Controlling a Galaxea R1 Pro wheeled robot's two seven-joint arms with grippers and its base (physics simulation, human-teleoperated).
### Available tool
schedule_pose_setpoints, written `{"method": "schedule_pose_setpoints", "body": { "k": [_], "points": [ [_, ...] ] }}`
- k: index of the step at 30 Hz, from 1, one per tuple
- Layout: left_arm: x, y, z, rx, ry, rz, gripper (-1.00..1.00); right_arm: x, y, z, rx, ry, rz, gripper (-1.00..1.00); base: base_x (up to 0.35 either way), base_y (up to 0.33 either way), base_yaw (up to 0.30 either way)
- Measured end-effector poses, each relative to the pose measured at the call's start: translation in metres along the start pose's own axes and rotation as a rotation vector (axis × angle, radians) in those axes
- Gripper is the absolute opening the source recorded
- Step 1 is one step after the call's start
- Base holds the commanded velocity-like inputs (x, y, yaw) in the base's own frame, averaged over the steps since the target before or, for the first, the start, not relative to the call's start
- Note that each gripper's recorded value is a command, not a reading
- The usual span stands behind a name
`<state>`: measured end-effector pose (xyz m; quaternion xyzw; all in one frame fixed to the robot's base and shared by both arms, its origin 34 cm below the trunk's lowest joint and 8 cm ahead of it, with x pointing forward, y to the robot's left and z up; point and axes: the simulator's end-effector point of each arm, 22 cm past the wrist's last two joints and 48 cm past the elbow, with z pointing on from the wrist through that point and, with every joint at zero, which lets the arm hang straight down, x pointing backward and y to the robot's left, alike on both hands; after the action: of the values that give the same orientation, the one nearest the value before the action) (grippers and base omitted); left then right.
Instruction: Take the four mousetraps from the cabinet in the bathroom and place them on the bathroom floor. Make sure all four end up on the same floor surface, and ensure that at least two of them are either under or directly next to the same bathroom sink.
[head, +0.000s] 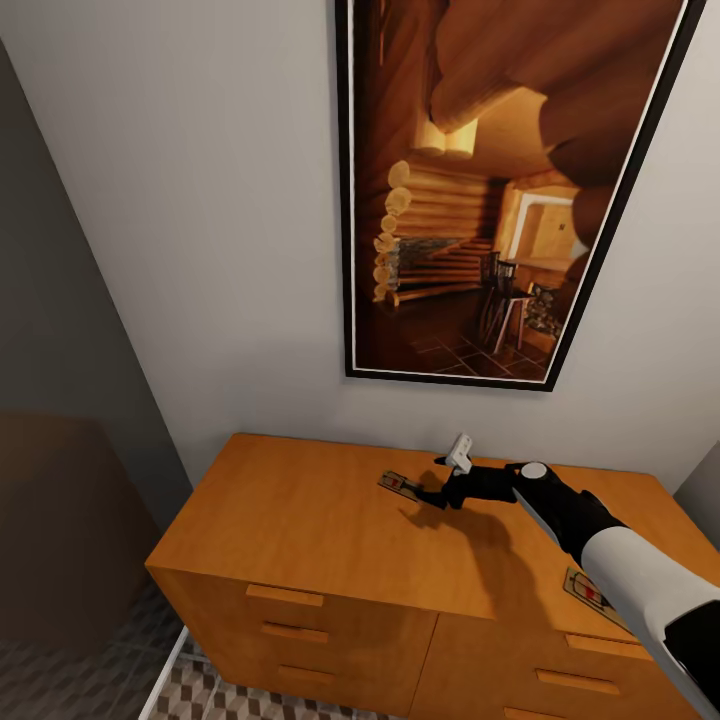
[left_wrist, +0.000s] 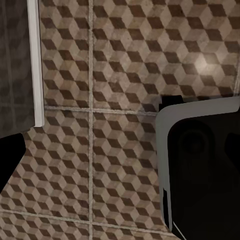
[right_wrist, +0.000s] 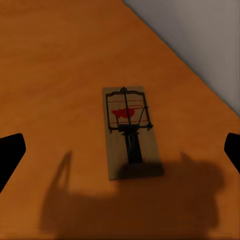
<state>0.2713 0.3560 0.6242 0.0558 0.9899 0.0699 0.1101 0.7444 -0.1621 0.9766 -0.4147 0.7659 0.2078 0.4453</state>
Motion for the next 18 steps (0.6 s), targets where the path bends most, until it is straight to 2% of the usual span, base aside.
{"method": "schedule_pose_setpoints", "body": {
  "k": [18],
  "points": [
    [0.0032,-0.0005,0.0006,0.001,0.008,0.001,1.0,0.0065,0.001,0.003,-0.005,0.008,0.011,1.0,0.0,0.0,0.0]
  ]
}}
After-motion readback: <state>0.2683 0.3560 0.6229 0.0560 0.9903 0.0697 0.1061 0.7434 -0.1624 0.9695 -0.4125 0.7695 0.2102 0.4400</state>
